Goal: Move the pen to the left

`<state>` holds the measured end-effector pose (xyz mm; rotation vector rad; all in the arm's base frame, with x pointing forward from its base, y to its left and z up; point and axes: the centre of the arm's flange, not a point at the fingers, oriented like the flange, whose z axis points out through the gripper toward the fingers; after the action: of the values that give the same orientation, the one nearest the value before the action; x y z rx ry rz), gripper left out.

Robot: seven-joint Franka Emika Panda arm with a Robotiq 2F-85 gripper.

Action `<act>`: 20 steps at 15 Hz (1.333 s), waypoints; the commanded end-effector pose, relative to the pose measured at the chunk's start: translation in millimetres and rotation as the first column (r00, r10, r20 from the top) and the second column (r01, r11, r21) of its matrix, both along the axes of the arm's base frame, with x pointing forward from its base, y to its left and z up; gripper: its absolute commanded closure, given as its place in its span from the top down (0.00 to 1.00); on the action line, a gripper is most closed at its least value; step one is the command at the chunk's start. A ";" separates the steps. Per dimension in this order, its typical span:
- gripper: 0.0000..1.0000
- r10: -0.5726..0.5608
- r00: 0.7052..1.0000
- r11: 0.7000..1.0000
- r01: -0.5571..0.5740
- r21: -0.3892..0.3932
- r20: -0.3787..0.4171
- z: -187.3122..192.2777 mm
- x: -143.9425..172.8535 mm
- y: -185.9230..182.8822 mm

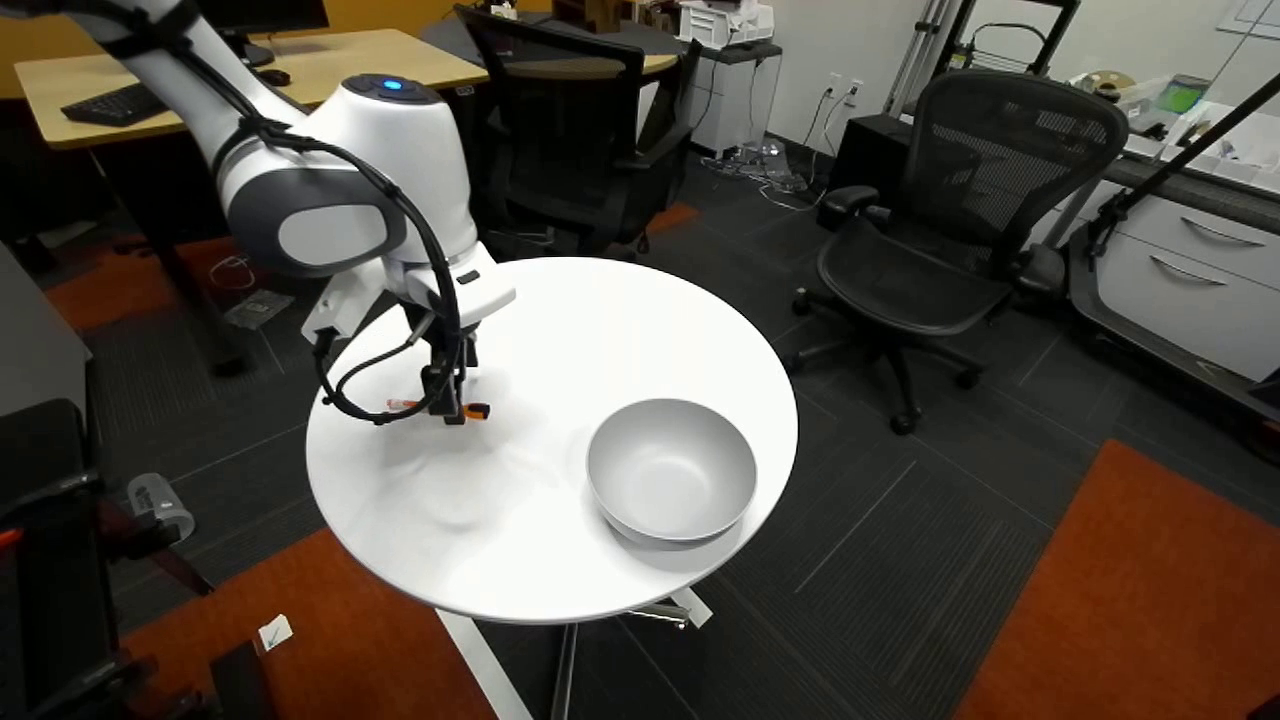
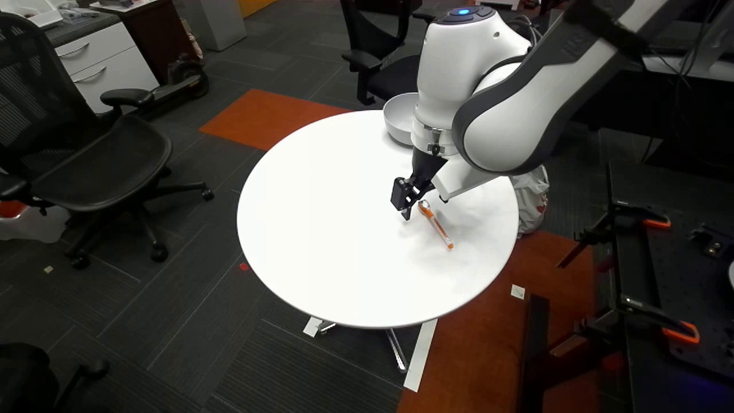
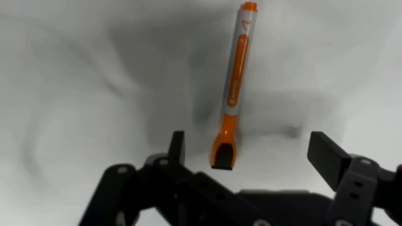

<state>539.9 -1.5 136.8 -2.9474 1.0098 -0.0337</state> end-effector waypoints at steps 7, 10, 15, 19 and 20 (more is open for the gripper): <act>0.42 -0.042 0.998 0.999 0.043 0.024 -0.051 -7.5 12.4 -0.3; 0.20 -0.044 0.998 0.999 0.045 0.026 -0.055 -5.2 15.7 -2.9; 0.05 -0.036 0.999 0.999 0.036 0.012 -0.041 7.5 24.0 -5.9; 0.05 0.044 0.999 0.998 -0.044 -0.034 0.008 37.5 43.1 6.3; 0.05 0.074 0.997 0.996 -0.074 -0.048 0.013 42.8 48.7 12.4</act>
<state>573.3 -5.1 150.8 -2.9611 0.9966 -0.0620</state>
